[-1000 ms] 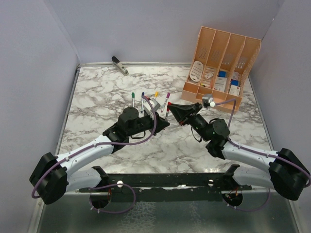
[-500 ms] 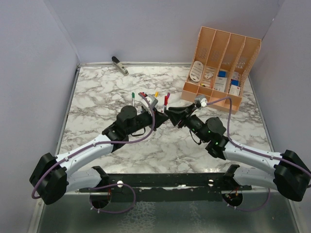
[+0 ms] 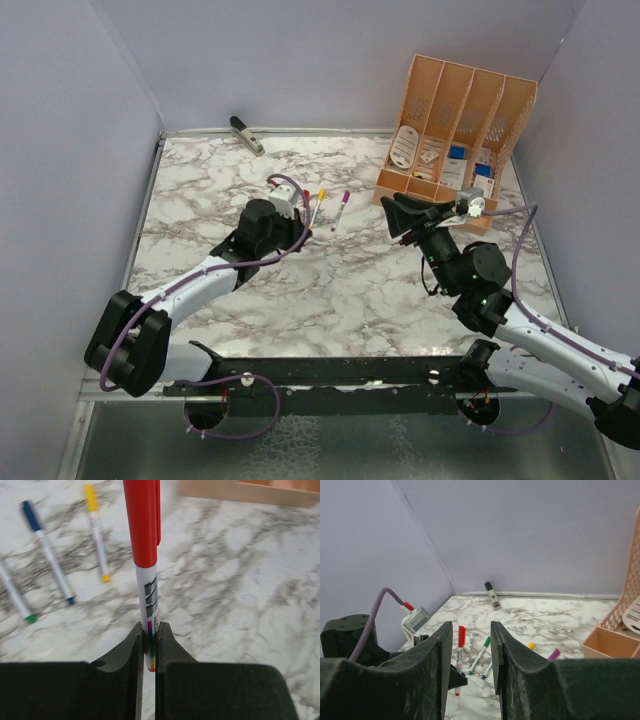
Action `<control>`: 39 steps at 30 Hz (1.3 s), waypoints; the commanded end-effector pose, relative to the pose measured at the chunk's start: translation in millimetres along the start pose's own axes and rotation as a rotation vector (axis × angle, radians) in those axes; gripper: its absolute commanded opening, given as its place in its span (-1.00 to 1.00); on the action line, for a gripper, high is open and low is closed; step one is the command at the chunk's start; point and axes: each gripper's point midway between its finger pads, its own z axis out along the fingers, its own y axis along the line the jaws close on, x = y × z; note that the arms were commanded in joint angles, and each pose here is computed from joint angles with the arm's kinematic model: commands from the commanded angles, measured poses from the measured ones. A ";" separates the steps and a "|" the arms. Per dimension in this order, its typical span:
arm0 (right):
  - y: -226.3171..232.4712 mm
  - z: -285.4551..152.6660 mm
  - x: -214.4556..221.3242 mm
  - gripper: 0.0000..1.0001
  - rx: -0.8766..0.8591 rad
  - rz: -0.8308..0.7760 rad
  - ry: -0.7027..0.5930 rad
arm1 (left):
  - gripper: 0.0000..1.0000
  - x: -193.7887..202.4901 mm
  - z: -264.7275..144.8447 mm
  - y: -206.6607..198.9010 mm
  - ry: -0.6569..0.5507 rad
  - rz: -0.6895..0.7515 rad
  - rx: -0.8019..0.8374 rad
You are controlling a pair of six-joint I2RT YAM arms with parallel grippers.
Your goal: Insert the pens into the pen caps
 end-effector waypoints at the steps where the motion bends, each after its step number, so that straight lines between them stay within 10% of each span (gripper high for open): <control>1: -35.3 -9.0 35.7 -0.29 0.161 -0.100 0.136 | -1.00 -17.7 -4.5 62.7 0.022 -0.059 -0.228; 13: -47.3 -13.0 78.2 -0.35 0.205 -0.145 0.272 | -1.00 15.3 25.8 176.3 0.254 -0.216 -0.406; 24: -48.9 -17.2 84.7 -0.36 0.203 -0.134 0.280 | -1.00 22.5 48.4 199.6 0.366 -0.211 -0.410; 39: -45.1 -15.0 95.7 -0.37 0.189 -0.110 0.303 | -0.33 41.4 47.9 199.6 0.429 -0.236 -0.411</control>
